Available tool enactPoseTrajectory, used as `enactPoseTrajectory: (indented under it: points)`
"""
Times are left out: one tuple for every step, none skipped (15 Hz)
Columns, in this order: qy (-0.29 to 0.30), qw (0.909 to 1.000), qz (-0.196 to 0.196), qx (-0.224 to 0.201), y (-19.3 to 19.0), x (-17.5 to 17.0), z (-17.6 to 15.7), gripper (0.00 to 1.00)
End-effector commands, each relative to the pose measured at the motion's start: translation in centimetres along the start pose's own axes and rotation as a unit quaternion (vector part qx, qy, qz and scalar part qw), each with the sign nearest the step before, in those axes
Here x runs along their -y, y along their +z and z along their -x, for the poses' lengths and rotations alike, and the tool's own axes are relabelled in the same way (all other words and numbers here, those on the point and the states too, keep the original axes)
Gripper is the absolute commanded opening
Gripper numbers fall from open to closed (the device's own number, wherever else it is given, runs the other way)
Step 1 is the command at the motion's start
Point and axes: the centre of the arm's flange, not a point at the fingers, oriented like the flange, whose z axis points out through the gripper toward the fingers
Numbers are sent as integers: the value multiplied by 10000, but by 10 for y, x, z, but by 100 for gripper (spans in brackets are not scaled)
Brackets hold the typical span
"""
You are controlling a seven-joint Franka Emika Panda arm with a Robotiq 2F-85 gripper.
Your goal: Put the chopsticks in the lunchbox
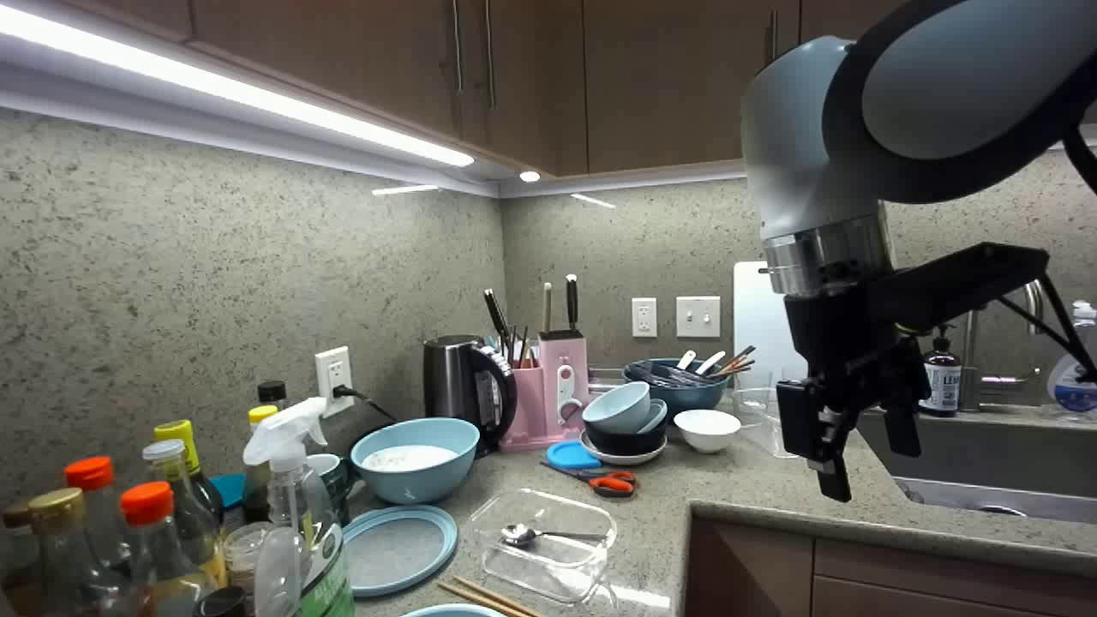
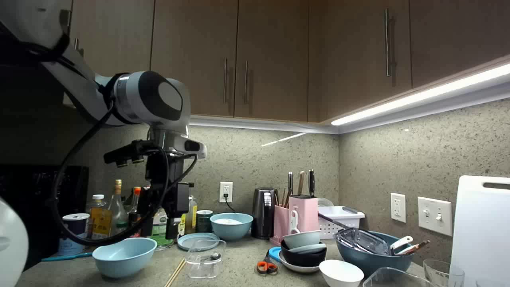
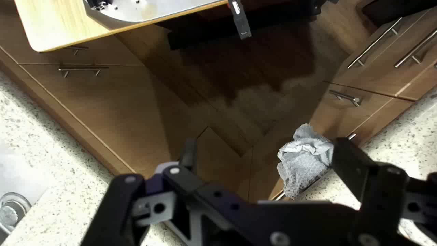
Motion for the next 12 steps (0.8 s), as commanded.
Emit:
enactPoseTrajectory:
  points:
    - [0, 10000, 0, 0, 0, 0, 0, 100]
    - [0, 10000, 0, 0, 0, 0, 0, 100]
    - [0, 10000, 0, 0, 0, 0, 0, 100]
    - [0, 10000, 0, 0, 0, 0, 0, 100]
    - [0, 10000, 0, 0, 0, 0, 0, 100]
    - [0, 10000, 0, 0, 0, 0, 0, 100]
    - [-18, 10000, 42, 23, 2, 9, -3, 100]
    - [-39, 9999, 109, 18, 6, 22, -6, 100]
    - [-102, 9998, 174, -7, 10, 39, -10, 100]
    - [-178, 9996, 217, -61, 14, 53, -12, 100]
    - [-298, 9991, 250, -168, 19, 72, -15, 100]
    - [-399, 9984, 264, -317, 24, 91, -18, 100]
